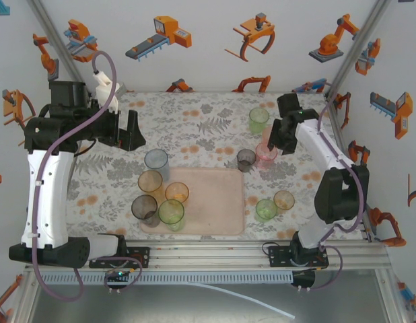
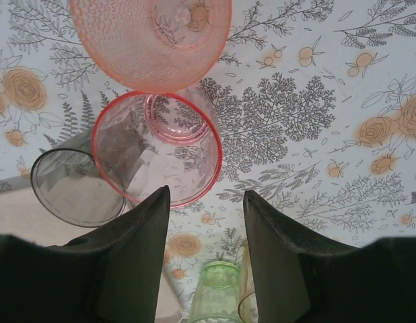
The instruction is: Place the glasses into the tray
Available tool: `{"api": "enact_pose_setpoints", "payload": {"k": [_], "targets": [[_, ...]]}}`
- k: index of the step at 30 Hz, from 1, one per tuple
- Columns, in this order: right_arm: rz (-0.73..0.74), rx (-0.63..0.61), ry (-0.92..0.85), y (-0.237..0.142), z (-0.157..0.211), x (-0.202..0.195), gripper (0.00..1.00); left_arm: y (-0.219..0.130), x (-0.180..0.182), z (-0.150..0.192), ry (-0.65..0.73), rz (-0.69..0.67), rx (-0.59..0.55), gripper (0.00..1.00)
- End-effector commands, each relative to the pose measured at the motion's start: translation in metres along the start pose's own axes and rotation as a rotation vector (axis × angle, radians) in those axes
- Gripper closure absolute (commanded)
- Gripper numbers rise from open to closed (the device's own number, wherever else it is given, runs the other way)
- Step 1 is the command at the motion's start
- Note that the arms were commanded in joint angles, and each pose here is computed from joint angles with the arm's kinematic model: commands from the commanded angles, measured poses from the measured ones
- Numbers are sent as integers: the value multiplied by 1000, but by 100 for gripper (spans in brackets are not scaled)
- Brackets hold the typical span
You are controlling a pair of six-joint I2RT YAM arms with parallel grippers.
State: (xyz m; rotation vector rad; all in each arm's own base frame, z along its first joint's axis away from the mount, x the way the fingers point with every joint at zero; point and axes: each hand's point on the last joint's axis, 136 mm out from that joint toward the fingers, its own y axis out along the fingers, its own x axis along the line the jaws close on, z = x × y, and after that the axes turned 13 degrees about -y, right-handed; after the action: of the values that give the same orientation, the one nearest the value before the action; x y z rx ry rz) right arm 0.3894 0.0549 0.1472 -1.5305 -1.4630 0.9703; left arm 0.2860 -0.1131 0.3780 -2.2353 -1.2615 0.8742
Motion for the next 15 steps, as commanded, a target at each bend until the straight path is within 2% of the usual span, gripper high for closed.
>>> {"api": "enact_pose_setpoints", "payload": {"k": [1,15], "targets": [[-8,-9,9,9,-1,-2,55,-3,-3,1,24,3,-6,3],[-30,8,38,39,7,-1,65,-3,-2,2,21,-3,-5,3]]}}
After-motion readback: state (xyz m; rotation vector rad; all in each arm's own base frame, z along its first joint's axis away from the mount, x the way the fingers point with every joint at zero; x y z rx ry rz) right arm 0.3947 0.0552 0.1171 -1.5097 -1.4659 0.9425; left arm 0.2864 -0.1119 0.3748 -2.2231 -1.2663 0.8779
